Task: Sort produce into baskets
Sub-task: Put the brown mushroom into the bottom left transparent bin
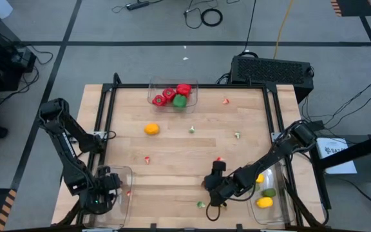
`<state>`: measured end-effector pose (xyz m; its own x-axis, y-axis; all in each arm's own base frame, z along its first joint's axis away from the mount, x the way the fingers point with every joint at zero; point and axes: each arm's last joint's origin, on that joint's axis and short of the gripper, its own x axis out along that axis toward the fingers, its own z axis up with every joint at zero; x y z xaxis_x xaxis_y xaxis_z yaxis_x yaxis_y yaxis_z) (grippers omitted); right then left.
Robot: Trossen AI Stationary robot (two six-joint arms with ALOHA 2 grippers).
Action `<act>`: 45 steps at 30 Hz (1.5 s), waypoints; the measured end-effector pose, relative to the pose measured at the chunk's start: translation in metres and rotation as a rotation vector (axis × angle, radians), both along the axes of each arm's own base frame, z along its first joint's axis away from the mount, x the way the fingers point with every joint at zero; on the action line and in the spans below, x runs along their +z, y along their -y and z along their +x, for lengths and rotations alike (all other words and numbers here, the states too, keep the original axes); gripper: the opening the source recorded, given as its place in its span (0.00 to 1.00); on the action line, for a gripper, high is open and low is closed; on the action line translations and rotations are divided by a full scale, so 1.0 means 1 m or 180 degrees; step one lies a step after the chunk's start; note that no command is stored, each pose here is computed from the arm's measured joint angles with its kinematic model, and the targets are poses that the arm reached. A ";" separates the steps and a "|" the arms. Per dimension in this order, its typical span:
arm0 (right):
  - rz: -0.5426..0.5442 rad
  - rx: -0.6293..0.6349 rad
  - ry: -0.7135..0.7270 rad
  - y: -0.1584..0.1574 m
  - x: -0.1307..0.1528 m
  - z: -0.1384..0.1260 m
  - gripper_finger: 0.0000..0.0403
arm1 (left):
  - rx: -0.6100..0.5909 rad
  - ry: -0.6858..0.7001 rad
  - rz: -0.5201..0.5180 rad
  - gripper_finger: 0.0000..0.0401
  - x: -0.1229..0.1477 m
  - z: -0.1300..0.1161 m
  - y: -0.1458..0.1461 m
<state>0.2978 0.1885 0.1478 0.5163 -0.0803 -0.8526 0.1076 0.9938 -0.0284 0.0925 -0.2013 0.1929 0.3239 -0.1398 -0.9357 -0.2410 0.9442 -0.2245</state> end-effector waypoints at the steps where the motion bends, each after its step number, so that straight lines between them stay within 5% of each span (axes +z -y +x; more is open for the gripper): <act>1: -0.0006 0.0012 0.0012 0.001 0.000 0.001 0.64 | 0.0013 -0.0051 -0.0030 0.42 0.000 0.000 0.000; 17: 0.0046 0.0037 -0.0093 -0.002 -0.022 0.008 0.53 | 0.0033 -0.0177 -0.0190 0.42 0.002 -0.001 0.003; 25: 0.0097 0.0040 -0.0128 0.001 -0.023 0.011 0.48 | -0.0003 -0.0026 -0.0229 0.42 0.032 0.004 0.012; 35: 0.0089 0.0049 -0.0128 0.003 -0.024 0.012 0.30 | -0.0178 0.0395 0.0123 0.42 0.062 0.008 0.011; 45: 0.0041 0.0067 -0.0129 0.004 -0.024 0.012 0.22 | -0.0107 0.0678 0.0683 0.42 0.078 0.008 0.000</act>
